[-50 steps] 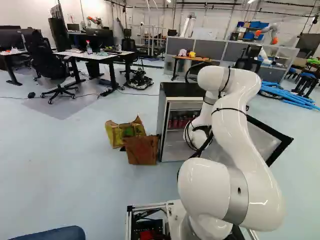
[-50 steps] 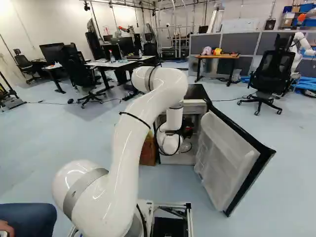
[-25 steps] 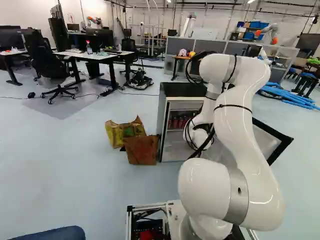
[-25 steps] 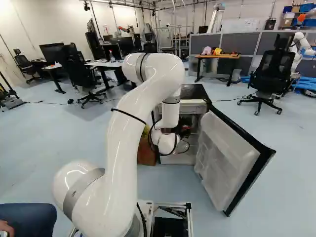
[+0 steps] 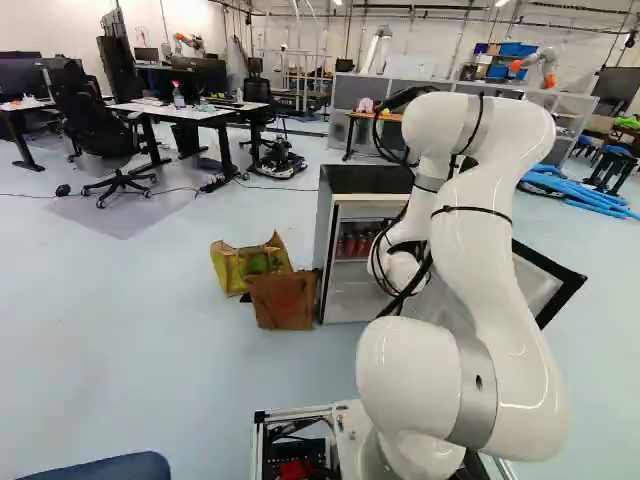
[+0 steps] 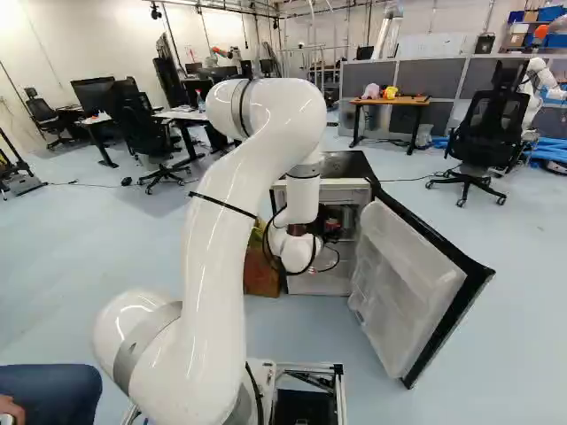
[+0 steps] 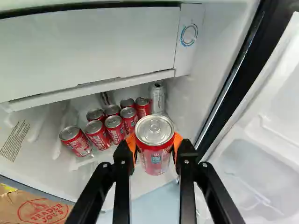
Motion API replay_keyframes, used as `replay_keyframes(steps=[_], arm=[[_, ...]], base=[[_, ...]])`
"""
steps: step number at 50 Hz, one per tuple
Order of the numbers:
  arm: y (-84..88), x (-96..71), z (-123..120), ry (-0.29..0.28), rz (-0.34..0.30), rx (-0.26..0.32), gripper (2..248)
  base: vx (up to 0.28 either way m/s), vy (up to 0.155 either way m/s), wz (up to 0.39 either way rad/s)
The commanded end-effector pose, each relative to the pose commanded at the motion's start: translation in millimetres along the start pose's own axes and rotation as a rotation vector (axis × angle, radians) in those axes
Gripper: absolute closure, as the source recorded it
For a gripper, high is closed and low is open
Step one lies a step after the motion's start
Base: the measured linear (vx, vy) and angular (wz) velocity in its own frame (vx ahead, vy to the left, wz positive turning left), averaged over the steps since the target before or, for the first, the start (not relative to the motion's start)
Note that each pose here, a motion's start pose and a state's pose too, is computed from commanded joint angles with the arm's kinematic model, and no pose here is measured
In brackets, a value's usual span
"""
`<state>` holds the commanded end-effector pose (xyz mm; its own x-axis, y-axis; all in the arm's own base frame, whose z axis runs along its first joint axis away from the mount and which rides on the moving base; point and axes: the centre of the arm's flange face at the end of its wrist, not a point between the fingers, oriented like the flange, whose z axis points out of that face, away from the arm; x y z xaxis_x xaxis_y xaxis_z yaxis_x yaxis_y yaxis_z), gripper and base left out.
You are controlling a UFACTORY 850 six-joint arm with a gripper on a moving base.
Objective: Grab a drink from the fridge
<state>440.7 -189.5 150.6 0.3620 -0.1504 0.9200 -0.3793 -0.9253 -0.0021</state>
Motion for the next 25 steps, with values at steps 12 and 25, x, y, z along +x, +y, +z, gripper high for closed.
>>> replay_keyframes(steps=[12, 25], arm=[[-0.1, 9.8, -7.1, -0.016, 0.0, 0.0, 153], [-0.5, 18.5, -20.6, -0.044, -0.001, 0.0, 153]], base=[[0.0, 0.0, 0.0], [0.0, 0.0, 0.0]])
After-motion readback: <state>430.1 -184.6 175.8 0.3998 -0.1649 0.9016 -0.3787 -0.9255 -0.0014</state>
